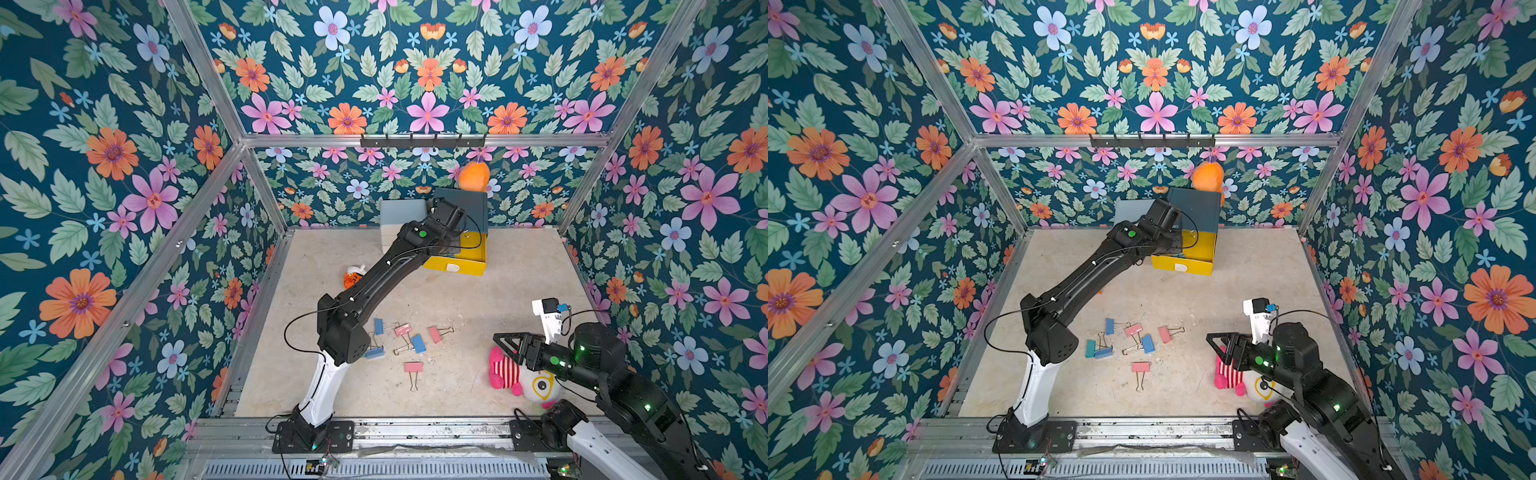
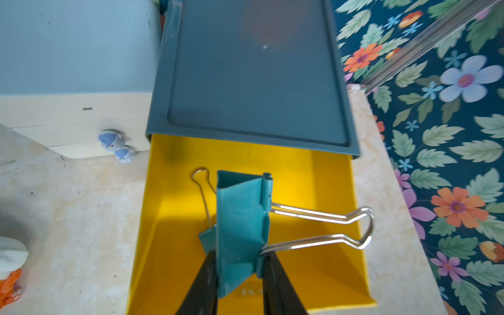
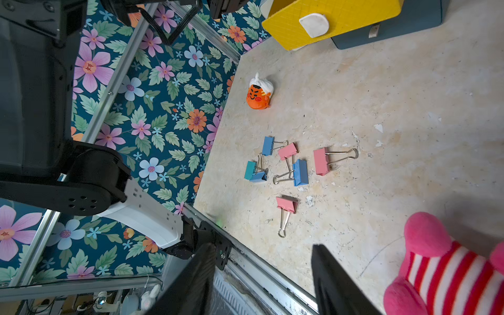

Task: Put the binder clips in the drawer according to color
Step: Place the binder clip in the drawer.

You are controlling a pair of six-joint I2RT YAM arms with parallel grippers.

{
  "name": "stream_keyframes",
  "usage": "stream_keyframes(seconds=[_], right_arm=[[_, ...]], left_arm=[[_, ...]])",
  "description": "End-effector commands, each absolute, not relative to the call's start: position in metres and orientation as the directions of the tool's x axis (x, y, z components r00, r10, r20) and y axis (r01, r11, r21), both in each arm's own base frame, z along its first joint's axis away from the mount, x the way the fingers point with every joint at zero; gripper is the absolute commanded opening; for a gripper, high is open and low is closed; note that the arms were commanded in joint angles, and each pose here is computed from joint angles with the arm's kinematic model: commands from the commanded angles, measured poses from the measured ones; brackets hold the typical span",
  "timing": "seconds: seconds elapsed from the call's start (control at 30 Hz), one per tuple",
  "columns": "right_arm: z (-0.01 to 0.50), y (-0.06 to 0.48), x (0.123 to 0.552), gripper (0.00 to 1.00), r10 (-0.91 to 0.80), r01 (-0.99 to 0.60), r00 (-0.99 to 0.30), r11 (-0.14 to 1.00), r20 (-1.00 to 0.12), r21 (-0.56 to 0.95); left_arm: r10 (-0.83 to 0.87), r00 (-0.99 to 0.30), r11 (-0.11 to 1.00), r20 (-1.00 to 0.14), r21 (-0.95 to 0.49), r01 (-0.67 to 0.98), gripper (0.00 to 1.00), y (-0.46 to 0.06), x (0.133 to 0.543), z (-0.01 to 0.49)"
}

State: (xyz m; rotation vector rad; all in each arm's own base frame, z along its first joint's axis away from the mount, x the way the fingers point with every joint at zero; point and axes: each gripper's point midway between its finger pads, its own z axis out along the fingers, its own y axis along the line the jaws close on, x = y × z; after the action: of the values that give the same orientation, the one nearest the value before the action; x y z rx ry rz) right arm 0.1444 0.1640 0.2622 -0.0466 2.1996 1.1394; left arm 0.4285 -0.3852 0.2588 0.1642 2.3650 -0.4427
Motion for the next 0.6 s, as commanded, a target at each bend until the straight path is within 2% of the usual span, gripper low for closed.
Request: stream_keyframes(seconds=[0.0,0.1,0.17,0.27,0.43,0.57], right_arm=[[0.264,0.167,0.147,0.6,0.256,-0.319,-0.784,0.616,-0.566,0.721],[0.262,0.168,0.148,0.6,0.259,-0.315,-0.788,0.609,-0.558,0.728],[0.261,0.169,0.148,0.59,0.259,-0.312,-0.791,0.608,-0.554,0.73],[0.257,0.171,0.15,0.6,0.251,-0.308,-0.798,0.611,-0.548,0.729],[0.255,0.174,0.149,0.6,0.226,-0.32,-0.807,0.61,-0.546,0.725],[0.243,0.181,0.149,0.6,0.184,-0.308,-0.838,0.618,-0.514,0.724]], left_arm=[[0.057,-0.765,0.916,-0.642,-0.271,0.296,0.29,-0.393,0.42,0.247],[0.055,-0.752,0.916,-0.657,-0.267,0.3,0.5,-0.39,0.421,0.254],[0.038,-0.725,0.907,-0.687,-0.281,0.314,0.59,-0.392,0.424,0.267],[0.016,-0.701,0.902,-0.713,-0.292,0.318,0.68,-0.388,0.421,0.282],[-0.049,-0.669,0.925,-0.742,-0.286,0.249,0.68,-0.355,0.408,0.306],[-0.086,-0.668,0.956,-0.739,-0.251,0.154,0.67,-0.3,0.373,0.305]])
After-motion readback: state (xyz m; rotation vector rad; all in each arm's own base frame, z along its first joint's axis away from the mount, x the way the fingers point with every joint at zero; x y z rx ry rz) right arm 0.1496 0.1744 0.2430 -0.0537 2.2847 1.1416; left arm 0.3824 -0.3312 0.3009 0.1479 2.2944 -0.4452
